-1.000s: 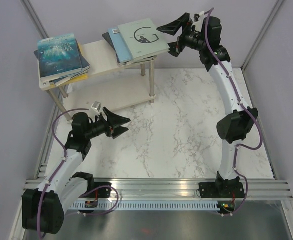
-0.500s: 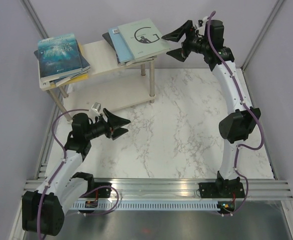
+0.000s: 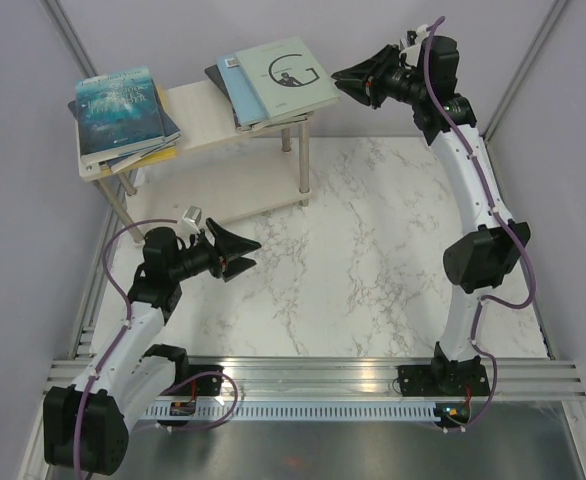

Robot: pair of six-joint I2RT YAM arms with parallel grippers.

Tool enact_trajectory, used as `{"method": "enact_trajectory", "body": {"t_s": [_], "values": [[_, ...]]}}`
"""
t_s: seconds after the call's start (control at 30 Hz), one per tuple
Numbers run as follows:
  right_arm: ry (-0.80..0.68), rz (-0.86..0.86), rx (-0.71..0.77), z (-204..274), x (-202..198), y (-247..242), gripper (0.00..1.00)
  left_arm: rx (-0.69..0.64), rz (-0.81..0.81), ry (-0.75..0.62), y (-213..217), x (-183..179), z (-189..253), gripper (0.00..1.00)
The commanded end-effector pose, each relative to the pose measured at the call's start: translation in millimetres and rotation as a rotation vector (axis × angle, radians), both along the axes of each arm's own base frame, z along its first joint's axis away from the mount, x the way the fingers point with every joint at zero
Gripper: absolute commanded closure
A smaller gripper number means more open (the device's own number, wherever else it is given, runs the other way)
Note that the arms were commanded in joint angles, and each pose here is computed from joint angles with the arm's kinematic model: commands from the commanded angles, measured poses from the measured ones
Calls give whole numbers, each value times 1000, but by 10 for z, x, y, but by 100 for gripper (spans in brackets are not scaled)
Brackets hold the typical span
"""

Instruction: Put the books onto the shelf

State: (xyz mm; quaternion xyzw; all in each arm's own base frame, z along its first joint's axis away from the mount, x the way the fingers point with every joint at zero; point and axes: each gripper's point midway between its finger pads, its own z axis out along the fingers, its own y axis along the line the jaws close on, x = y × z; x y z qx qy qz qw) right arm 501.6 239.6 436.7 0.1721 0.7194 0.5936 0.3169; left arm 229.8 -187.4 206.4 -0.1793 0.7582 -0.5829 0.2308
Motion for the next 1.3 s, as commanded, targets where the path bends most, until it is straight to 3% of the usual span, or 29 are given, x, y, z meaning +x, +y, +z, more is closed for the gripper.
{"method": "enact_trajectory", "body": {"t_s": [0.0,0.4,0.83,1.1,1.27], "values": [[-80,13,29,288,-122,104,70,13,-31,-76,-5,-13,144,23],[-61,59,38,161,-108,539,72,28,-54,-76,-12,-33,121,23],[-95,21,23,166,29,436,71,48,-70,-96,-3,-91,165,23],[-231,-47,-26,604,-236,-214,58,136,-60,-148,59,-33,356,23],[-273,-35,-103,500,-506,-370,45,224,-31,-195,135,28,579,22]]}}
